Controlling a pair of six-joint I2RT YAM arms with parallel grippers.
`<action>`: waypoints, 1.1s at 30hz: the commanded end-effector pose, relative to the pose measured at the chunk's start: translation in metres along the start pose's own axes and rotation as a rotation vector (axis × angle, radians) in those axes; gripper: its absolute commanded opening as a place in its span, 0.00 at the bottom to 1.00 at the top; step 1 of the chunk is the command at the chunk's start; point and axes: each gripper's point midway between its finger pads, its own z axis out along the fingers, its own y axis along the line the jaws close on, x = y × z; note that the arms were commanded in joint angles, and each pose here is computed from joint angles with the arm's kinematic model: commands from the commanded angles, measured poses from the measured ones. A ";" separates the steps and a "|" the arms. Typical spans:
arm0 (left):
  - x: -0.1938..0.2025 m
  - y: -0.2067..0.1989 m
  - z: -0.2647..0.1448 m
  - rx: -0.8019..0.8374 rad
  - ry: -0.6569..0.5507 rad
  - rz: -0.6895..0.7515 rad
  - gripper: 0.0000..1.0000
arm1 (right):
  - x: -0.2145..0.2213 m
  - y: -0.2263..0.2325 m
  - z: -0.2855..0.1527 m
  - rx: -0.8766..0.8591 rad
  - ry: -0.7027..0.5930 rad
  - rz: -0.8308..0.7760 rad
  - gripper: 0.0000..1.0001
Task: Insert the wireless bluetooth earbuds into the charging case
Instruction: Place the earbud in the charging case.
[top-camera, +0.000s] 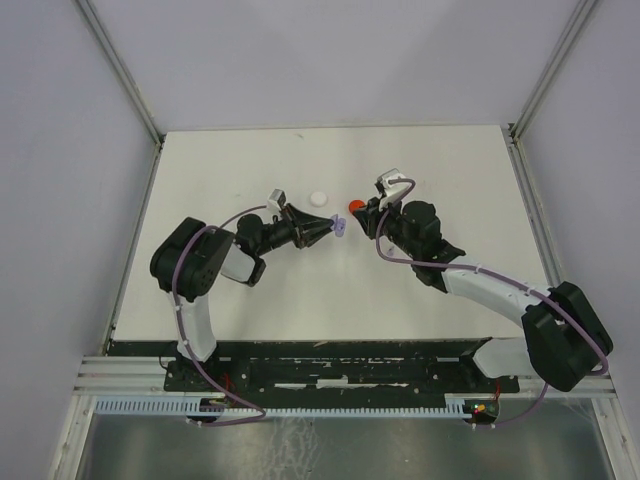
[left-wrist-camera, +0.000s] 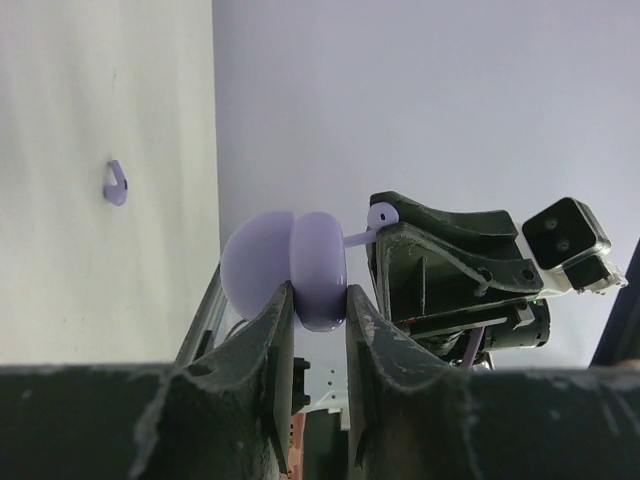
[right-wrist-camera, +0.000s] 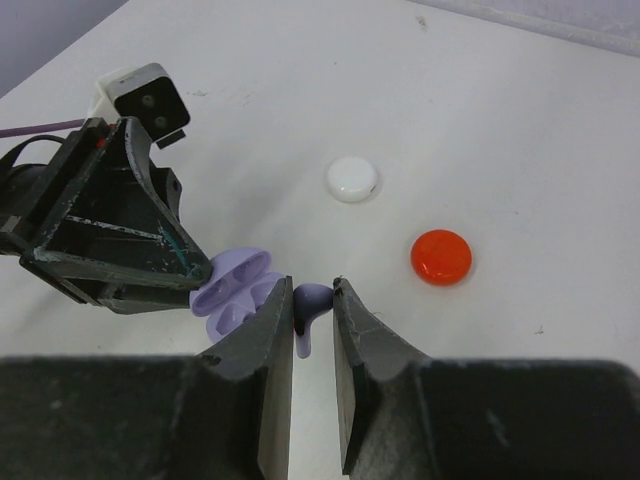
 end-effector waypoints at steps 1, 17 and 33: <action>0.012 -0.034 0.011 0.123 0.052 -0.001 0.03 | -0.039 0.012 -0.002 -0.065 -0.152 -0.022 0.09; 0.021 -0.046 0.018 0.161 0.097 -0.009 0.03 | -0.033 0.018 0.000 -0.102 -0.148 -0.021 0.08; 0.025 -0.057 0.021 0.188 0.112 -0.006 0.03 | -0.022 0.019 0.003 -0.112 -0.129 -0.024 0.08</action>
